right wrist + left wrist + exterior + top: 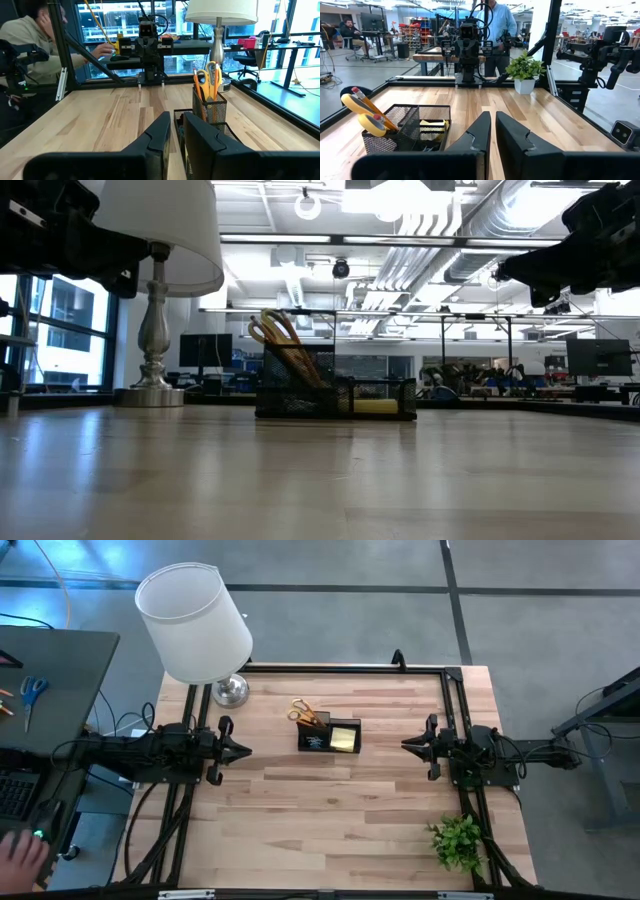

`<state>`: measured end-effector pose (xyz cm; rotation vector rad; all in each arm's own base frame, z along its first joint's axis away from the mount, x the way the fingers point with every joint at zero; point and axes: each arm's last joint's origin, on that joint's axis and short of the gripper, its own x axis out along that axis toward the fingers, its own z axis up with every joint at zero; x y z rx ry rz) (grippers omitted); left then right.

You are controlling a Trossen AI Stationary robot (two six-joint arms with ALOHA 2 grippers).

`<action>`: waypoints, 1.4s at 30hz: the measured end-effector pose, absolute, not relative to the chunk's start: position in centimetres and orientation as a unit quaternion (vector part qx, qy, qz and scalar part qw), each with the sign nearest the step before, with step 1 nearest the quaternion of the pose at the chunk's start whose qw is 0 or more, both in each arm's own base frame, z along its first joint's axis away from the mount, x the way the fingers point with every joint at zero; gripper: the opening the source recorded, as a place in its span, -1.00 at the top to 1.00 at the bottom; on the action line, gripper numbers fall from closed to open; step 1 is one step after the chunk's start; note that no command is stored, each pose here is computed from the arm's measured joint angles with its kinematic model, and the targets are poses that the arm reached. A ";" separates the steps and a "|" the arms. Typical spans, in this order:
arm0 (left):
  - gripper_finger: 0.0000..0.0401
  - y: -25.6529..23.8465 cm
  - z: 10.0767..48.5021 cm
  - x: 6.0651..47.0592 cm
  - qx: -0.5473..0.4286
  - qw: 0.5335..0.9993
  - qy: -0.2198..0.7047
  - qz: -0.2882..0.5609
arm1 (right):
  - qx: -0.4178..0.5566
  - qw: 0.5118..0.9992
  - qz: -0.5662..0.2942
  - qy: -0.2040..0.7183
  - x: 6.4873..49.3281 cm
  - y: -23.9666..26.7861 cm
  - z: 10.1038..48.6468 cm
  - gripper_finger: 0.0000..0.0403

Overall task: Pick and place office supplies into organizer
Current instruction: Return to Home Position

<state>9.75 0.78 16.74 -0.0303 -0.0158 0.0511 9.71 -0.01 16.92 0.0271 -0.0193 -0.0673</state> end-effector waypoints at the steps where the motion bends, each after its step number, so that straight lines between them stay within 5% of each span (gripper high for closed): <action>1: 0.91 0.8 16.7 9.7 -0.015 1.000 -0.008 0.026 | 0.013 0.999 -0.034 -0.010 9.7 0.0 16.9 0.75; 42: 0.91 0.8 16.7 9.7 -0.015 1.000 -0.008 0.026 | 0.013 0.999 -0.034 -0.010 9.7 0.0 16.9 0.75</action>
